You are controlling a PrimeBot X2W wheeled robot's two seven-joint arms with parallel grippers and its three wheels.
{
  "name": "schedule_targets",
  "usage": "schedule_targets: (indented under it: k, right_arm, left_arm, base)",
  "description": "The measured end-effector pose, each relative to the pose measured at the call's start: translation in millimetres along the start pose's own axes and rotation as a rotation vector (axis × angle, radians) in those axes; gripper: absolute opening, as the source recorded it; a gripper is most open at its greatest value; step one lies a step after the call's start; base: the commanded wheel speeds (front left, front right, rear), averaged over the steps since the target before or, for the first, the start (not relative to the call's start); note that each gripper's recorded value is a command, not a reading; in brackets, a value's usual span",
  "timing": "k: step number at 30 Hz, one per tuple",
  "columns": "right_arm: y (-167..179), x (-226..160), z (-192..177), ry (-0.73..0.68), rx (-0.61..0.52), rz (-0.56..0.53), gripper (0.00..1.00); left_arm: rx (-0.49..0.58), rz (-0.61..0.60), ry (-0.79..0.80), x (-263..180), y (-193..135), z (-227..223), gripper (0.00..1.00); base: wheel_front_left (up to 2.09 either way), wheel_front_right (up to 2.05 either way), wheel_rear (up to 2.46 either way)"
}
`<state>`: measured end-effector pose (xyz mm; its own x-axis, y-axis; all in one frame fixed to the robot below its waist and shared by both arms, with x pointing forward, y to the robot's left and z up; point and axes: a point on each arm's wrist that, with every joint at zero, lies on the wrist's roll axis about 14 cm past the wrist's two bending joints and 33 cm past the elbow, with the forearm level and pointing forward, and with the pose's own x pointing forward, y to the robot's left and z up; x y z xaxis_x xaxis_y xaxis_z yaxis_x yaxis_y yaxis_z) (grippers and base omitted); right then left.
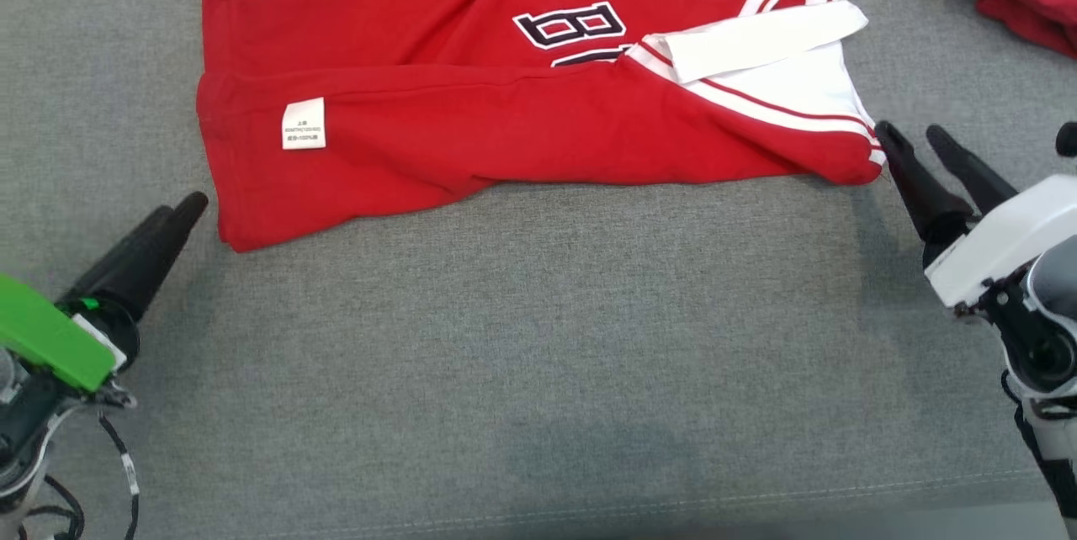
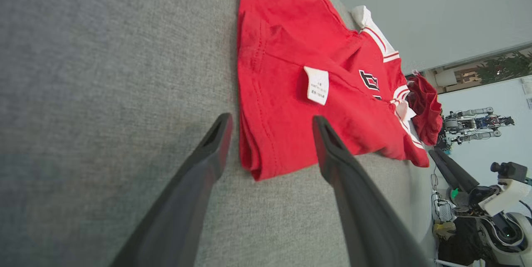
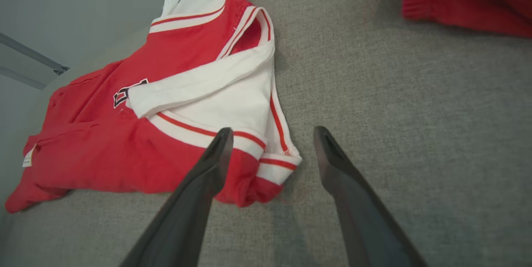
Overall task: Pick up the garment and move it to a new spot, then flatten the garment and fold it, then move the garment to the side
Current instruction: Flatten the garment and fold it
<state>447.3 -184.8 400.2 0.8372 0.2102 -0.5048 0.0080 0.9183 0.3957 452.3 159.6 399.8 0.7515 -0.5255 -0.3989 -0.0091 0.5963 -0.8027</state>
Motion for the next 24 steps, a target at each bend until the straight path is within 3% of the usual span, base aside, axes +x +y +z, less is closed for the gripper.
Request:
schedule_targets:
  k: [8, 24]
  right_arm:
    - [8, -2, -17, 0.027, 0.025, 0.011, 1.00]
    - [4, 7, -39, 0.083, 0.003, -0.004, 1.00]
  left_arm:
    - [-0.074, 0.005, -0.063, -12, 0, -9, 1.00]
    - [0.015, 0.049, 0.001, -7, 14, -30, 1.00]
  base:
    - [0.00, 0.00, 0.00]
    - [0.00, 0.00, 0.00]
